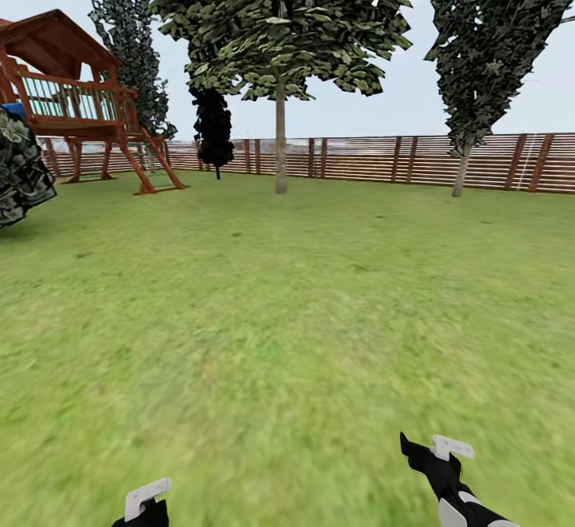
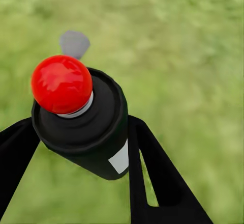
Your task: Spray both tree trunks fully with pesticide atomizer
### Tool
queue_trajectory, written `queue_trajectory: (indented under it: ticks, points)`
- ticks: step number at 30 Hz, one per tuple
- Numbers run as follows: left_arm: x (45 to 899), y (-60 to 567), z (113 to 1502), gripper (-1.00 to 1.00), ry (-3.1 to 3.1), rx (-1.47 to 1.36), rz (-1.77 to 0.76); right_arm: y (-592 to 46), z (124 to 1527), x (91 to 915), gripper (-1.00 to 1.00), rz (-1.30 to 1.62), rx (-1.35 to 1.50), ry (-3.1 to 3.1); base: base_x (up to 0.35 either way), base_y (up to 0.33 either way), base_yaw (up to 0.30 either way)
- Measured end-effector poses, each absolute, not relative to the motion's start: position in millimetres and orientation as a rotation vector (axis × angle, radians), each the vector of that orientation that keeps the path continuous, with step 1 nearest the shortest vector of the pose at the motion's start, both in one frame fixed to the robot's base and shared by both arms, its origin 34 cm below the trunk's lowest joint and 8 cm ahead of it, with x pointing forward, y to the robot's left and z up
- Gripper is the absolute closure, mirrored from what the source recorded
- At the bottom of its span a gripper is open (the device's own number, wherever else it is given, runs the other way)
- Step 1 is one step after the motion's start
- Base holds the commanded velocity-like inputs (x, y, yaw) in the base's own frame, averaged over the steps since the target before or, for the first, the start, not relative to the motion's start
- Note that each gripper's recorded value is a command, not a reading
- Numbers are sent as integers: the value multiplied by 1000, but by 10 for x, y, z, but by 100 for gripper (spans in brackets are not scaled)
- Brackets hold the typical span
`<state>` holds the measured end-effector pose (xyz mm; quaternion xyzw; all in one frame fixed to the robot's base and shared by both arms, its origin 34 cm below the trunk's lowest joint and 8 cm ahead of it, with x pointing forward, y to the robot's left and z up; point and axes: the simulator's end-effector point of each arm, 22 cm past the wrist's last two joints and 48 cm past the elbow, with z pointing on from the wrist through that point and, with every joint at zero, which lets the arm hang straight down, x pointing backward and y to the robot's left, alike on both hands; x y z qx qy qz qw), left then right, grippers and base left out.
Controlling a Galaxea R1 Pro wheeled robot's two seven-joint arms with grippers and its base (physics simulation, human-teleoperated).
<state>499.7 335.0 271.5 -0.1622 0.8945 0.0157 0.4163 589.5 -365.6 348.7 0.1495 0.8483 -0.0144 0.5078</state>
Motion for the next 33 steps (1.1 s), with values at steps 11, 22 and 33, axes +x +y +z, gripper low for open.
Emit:
queue_trajectory:
  ticks: [11,22,33]
  points:
    - [4997,3349,2715,100,2246,-407,39,-3656,3487,5895,-100,-35,360,2045,330,0,0]
    - [4997,3349,2715,100,2246,-407,39,-3656,3487,5895,-100,-35,360,2045,330,0,0]
    - [4997,3349,2715,100,2246,-407,39,-3656,3487,5895,-100,-35,360,2045,330,0,0]
